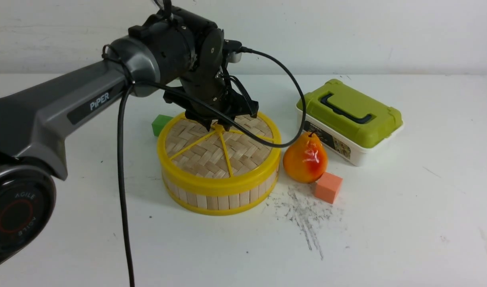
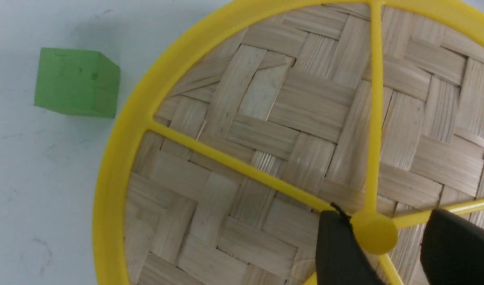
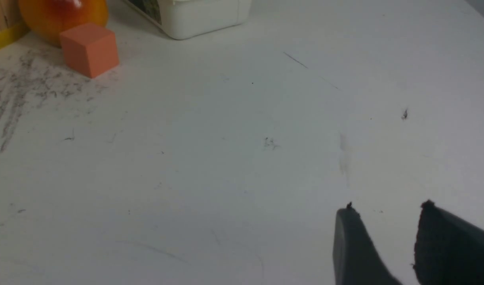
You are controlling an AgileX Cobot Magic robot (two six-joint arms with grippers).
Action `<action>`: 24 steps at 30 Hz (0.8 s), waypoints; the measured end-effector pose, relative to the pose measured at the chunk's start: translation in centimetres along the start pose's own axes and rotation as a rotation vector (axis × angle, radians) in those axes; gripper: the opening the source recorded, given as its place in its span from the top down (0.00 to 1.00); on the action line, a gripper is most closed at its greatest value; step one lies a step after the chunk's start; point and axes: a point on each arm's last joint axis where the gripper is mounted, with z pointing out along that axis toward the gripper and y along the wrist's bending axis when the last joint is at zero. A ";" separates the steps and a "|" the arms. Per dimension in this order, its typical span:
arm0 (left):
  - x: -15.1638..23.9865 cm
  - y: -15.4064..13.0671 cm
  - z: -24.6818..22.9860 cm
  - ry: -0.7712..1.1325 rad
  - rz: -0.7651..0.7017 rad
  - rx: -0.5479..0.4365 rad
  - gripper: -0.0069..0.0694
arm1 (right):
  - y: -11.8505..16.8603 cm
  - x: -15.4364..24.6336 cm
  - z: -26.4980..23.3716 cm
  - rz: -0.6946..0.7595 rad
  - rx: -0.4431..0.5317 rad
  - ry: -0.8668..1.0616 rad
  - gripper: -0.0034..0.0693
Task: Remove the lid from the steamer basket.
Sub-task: Use the left arm to lift the lid of the steamer
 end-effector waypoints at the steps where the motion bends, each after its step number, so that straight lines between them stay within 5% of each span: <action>1: 0.0 0.0 0.0 0.000 0.000 0.000 0.52 | 0.0 0.0 0.0 0.000 0.000 0.000 0.62; 16: 0.1 0.0 1.3 -0.001 0.014 -0.012 0.53 | 0.0 0.0 0.0 0.000 0.000 0.000 0.62; 24: 0.2 -0.1 1.3 0.013 -0.023 -0.009 0.77 | 0.0 0.0 0.0 0.000 0.000 0.000 0.62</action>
